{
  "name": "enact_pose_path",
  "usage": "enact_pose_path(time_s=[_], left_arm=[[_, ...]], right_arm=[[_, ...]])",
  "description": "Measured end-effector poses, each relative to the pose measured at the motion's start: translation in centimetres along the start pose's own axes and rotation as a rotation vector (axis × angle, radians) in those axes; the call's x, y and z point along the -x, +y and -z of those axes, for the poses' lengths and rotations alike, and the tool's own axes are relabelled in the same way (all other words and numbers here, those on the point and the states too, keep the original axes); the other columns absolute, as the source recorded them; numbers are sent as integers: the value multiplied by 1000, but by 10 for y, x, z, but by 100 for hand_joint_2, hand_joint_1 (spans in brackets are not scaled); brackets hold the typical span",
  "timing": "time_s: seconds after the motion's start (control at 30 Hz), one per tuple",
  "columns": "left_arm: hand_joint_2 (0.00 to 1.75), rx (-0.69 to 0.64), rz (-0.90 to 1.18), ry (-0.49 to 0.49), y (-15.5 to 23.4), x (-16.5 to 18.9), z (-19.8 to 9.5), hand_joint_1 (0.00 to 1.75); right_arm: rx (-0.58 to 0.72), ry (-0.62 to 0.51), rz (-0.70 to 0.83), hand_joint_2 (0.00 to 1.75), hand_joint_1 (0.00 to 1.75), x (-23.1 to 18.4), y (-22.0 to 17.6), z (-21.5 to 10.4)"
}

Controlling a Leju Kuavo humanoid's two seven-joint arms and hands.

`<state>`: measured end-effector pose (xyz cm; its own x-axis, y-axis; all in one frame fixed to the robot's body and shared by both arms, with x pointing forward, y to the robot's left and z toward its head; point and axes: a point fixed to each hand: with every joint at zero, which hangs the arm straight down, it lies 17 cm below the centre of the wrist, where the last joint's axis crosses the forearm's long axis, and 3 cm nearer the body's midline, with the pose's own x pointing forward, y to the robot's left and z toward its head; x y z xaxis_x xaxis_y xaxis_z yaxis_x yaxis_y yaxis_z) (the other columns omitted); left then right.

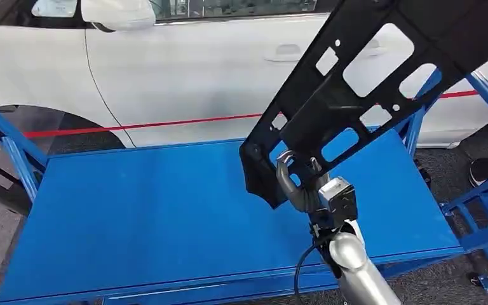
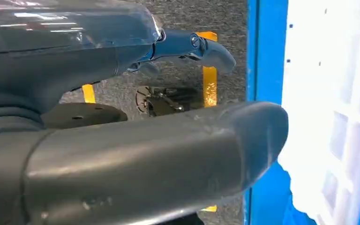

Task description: Take the parts from the cabinet and place them on the table.

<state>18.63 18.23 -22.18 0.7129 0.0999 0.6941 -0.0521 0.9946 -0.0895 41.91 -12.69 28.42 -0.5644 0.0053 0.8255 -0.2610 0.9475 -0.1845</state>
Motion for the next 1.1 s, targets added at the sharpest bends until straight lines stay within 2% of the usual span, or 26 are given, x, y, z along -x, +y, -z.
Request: enact_pose_path(time_s=[0.17,0.83,1.1], left_arm=[[0,2,4,9,-1,4,-2,0],[0,-9,55,46,4,14,-3,0],[0,-30,78,55,14,17,-3,0]], right_arm=[[4,-24,4,175,175,-10,0,0],[17,-5,20,175,175,-5,0,-5],[28,-37,23,175,175,-14,-1,-5]])
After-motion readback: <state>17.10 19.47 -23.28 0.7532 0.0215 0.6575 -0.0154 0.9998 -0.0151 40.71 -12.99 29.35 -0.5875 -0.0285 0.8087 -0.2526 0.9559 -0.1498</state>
